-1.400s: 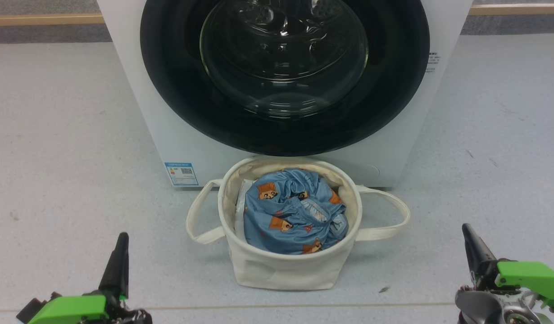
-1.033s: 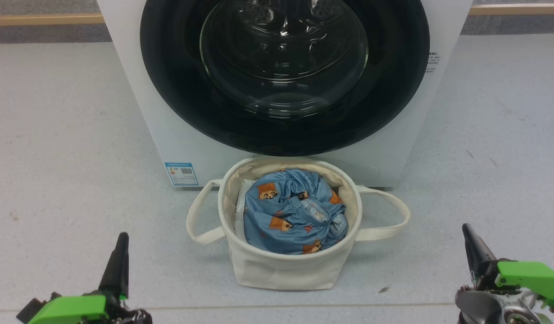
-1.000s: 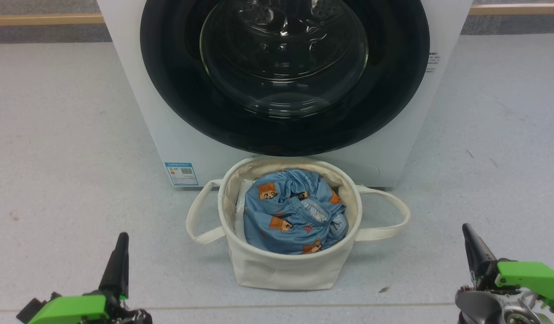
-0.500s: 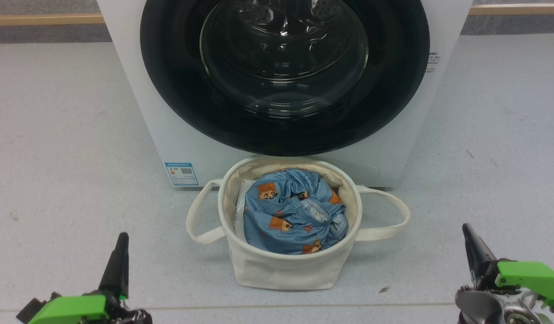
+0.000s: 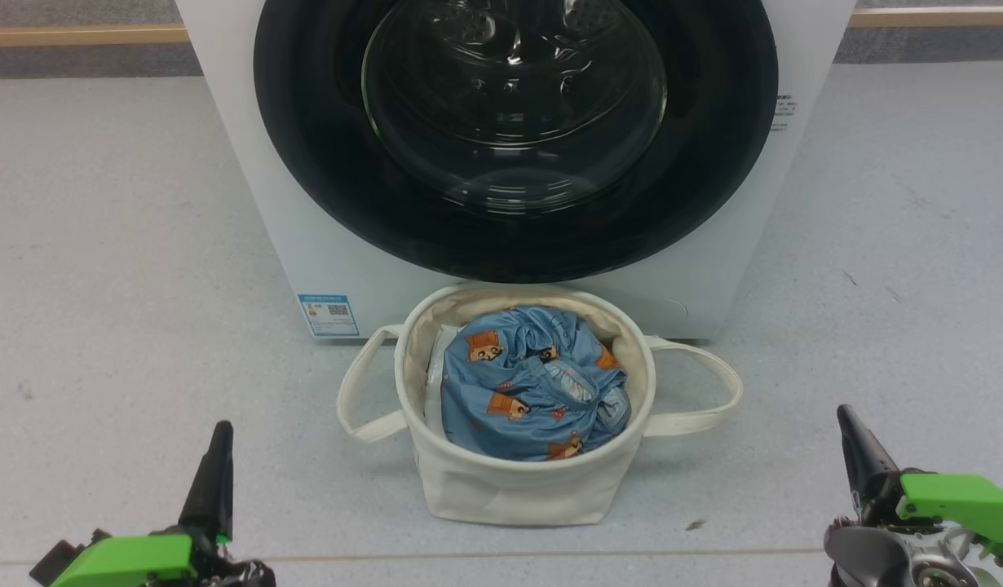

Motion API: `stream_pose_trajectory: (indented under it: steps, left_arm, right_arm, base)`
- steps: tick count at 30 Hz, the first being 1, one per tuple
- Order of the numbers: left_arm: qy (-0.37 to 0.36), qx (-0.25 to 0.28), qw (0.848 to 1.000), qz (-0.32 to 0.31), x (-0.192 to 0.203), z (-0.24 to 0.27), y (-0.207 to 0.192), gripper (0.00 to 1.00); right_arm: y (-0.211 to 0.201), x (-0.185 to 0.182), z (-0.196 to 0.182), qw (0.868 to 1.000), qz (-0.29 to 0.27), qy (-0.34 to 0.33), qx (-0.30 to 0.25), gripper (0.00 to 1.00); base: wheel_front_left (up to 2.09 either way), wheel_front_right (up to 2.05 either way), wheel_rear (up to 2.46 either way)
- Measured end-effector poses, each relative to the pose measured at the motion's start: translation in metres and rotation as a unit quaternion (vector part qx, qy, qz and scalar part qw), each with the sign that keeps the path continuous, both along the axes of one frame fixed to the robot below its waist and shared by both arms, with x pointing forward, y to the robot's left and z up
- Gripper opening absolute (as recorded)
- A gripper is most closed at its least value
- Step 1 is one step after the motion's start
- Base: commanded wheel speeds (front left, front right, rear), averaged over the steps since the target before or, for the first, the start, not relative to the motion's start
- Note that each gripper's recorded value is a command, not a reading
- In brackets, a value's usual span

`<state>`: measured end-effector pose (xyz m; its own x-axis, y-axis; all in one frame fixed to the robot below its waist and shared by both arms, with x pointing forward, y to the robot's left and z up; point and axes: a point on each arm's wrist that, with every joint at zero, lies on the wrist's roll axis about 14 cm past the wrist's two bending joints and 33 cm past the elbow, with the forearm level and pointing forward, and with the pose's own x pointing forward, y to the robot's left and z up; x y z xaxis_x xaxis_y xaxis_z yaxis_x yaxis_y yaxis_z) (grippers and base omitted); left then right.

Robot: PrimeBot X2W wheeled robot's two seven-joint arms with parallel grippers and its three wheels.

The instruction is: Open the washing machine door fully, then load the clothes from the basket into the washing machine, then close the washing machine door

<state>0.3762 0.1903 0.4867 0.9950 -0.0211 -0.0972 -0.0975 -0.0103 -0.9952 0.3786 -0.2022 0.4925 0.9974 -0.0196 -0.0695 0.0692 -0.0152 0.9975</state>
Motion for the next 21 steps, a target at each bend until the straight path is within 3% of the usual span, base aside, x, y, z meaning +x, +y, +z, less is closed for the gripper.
stream_pose_trajectory:
  steps: [9,10,17,21]
  left_arm:
    - [0.000,0.001,1.000,0.000,0.000,0.000,0.000,0.00]
    - [0.000,0.001,1.000,0.000,0.000,0.000,0.000,1.00]
    - [0.074,-0.006,0.997,0.003,-0.024,-0.047,-0.001,1.00]
    - [0.081,-0.007,0.997,0.005,-0.026,-0.051,0.000,1.00]
  right_arm:
    - [0.000,0.000,0.000,1.000,0.000,0.000,0.000,0.00]
    - [0.000,0.000,0.000,1.000,0.000,0.000,0.000,1.00]
    - [0.007,-0.021,-0.044,0.998,-0.003,0.066,0.008,1.00]
    - [0.006,-0.022,-0.047,0.998,-0.004,0.070,0.008,1.00]
  base:
    - [0.00,0.00,0.00]
    - [0.00,0.00,0.00]
    - [0.00,0.00,0.00]
    - [0.00,0.00,0.00]
